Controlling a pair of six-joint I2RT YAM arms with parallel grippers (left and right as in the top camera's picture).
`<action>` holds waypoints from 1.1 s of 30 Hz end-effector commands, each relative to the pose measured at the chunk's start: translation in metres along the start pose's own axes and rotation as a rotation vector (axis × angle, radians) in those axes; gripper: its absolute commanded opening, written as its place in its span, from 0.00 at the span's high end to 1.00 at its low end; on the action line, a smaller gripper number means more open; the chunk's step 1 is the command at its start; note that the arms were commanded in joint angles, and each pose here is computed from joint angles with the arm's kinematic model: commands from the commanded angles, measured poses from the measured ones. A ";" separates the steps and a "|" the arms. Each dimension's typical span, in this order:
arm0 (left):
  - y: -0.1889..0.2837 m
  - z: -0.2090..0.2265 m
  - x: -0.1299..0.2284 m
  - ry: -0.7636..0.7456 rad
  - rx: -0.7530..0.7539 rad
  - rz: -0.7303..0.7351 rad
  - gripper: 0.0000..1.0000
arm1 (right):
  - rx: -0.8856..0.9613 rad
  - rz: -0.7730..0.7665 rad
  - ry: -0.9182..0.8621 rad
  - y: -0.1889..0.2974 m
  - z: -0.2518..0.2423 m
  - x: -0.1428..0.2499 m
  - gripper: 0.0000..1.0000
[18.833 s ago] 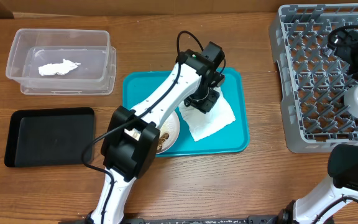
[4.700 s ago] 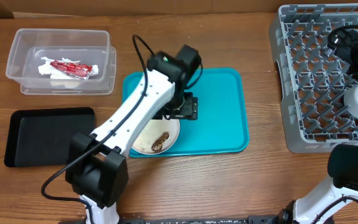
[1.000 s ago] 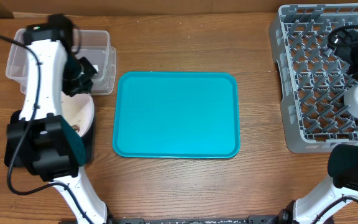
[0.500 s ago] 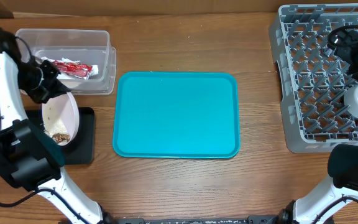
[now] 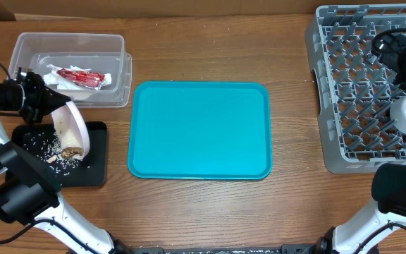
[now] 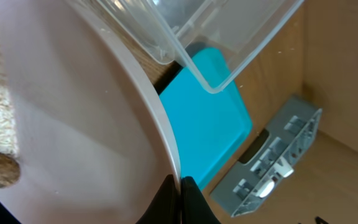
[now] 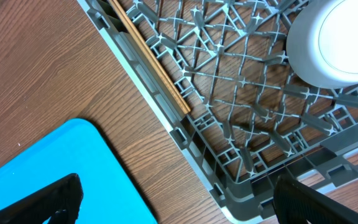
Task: Sort waste into correct bins and load items into the dishwasher
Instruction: 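Tilt the plate with the left gripper to dump rice onto black tray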
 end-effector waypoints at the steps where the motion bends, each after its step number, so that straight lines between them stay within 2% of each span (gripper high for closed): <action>1: 0.026 -0.020 0.008 -0.090 0.201 -0.042 0.96 | -0.010 -0.032 -0.004 0.011 -0.001 0.002 0.00; 2: 0.029 -0.021 0.008 -0.110 0.237 -0.049 0.96 | -0.010 -0.032 -0.005 0.011 -0.001 0.002 0.00; 12: 0.036 0.005 0.005 -0.038 0.260 -0.072 0.96 | -0.009 -0.032 -0.004 0.011 -0.001 0.002 0.00; 19: 0.039 0.010 0.010 -0.063 0.395 -0.082 0.96 | -0.010 -0.032 -0.004 0.011 -0.001 0.002 0.00; 21: 0.040 0.007 0.016 -0.027 0.426 -0.057 0.96 | -0.009 -0.032 -0.004 0.011 -0.001 0.002 0.00; 23: 0.044 -0.002 0.018 -0.092 0.497 -0.078 0.96 | -0.009 -0.032 -0.005 0.011 -0.001 0.002 0.00; 27: 0.045 -0.003 0.020 -0.070 0.504 -0.068 0.96 | -0.009 -0.032 -0.005 0.011 -0.001 0.002 0.00; 29: 0.046 0.004 0.011 -0.111 0.481 -0.111 0.96 | -0.009 -0.032 -0.004 0.011 -0.001 0.002 0.00; 31: 0.047 0.012 0.011 -0.020 0.454 -0.094 0.96 | -0.010 -0.032 -0.005 0.011 -0.001 0.002 0.00; 33: 0.051 0.010 0.013 -0.038 0.482 -0.100 0.96 | -0.009 -0.032 -0.005 0.011 -0.001 0.002 0.00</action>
Point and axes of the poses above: each gripper's point midway between its finger pads, its own y axis back along the fingers, its own z axis along the line the jaws close on, x = y × z, the point moved 4 cm from there along y, back along the fingers, and after that the axes turned 9 degrees about -y, right-handed, at the moved point
